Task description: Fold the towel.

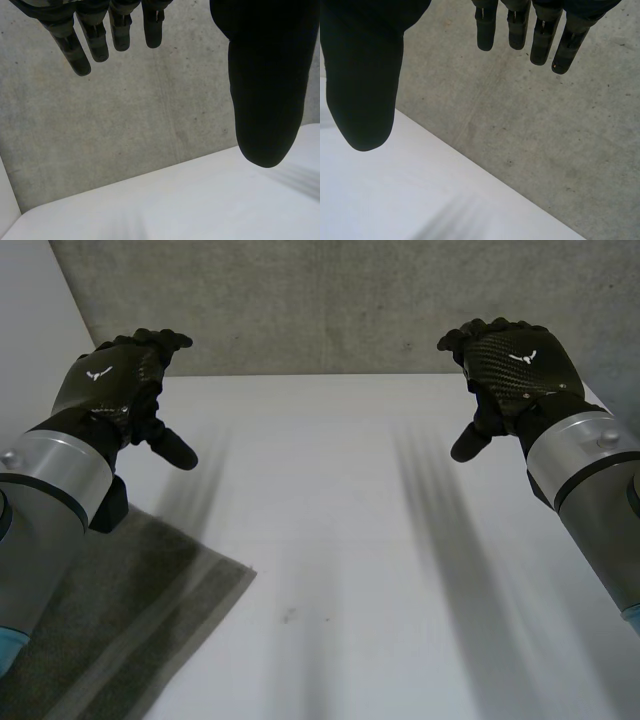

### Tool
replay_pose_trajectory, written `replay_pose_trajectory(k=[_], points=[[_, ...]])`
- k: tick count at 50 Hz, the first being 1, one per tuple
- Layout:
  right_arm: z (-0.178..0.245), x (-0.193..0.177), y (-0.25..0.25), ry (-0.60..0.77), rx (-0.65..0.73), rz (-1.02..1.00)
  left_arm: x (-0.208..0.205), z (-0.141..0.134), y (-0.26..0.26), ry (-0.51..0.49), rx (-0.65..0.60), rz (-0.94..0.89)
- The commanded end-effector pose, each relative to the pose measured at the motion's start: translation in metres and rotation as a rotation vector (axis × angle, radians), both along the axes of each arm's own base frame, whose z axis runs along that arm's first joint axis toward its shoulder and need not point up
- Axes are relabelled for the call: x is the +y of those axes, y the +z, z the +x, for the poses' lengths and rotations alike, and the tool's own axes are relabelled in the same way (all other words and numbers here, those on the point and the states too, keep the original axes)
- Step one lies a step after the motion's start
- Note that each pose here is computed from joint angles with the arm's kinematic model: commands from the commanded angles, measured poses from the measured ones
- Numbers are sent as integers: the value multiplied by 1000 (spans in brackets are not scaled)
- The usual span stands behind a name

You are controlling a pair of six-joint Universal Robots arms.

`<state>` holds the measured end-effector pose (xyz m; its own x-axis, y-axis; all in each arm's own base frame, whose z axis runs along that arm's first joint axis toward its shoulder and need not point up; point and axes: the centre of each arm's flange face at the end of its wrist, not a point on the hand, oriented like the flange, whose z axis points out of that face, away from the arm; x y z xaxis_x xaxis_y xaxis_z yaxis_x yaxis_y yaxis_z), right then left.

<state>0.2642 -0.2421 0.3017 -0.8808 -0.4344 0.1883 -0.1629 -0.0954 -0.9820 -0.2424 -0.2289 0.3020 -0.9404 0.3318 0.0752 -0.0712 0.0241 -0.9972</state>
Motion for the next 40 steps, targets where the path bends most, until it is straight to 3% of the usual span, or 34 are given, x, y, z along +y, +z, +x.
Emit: replay_pose_trajectory(k=[1, 14, 17, 19, 20, 22, 23, 25, 31, 40], points=[[0, 0, -1, 3, 2, 2, 0, 0, 0, 0, 0, 0], [1, 1, -4, 12, 11, 13, -2, -1, 0, -8, -13, 0], [5, 3, -8, 46, 55, 5, -3, -7, -7, -59, -101, -10], [9, 7, -13, 100, 113, -10, -1, -14, -20, -145, -272, -38], [9, 7, -13, 100, 113, -10, -1, -14, -20, -145, -273, -39], [12, 10, -17, 135, 143, -15, 0, -13, -40, -190, -447, -42], [12, 10, -17, 135, 143, -15, 0, -13, -40, -190, -448, -42], [14, 8, -27, 154, 162, 7, -3, -4, -59, -193, -577, -30], [16, 2, -45, 158, 183, 58, -10, 1, -108, -263, -658, 107], [19, -1, -67, 171, 211, 113, -10, -4, -150, -405, -668, 205]])
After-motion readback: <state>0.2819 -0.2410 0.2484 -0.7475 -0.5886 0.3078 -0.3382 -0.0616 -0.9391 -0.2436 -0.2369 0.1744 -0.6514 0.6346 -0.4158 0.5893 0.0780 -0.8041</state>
